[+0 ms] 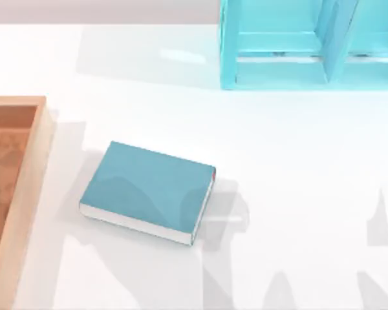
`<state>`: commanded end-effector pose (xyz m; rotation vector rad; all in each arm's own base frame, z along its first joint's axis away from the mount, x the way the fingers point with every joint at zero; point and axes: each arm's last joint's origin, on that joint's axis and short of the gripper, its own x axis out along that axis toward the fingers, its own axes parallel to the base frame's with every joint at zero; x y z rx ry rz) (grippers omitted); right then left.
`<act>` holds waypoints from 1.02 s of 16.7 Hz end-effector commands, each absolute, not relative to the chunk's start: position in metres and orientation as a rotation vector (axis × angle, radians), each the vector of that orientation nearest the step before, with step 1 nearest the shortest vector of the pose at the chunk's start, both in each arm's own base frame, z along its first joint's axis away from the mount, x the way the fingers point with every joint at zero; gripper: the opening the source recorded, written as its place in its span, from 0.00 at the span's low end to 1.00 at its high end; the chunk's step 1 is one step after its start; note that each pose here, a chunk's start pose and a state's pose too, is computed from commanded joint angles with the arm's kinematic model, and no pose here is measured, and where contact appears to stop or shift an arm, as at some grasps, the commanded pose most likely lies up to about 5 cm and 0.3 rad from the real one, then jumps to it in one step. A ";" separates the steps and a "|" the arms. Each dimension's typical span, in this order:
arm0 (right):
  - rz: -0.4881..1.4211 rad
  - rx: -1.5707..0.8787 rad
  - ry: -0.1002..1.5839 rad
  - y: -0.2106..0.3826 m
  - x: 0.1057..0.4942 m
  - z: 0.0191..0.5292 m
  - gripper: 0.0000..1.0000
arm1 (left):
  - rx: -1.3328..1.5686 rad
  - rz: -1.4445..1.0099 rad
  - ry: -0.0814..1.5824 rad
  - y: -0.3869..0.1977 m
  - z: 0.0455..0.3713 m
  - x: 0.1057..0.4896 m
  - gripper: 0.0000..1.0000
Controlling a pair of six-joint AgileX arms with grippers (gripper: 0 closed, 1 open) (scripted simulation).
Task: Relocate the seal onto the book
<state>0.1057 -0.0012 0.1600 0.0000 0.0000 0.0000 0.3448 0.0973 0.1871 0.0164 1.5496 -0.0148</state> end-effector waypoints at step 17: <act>0.000 0.000 0.000 -0.001 0.106 0.160 1.00 | 0.012 -0.017 1.563 0.097 0.141 0.340 0.40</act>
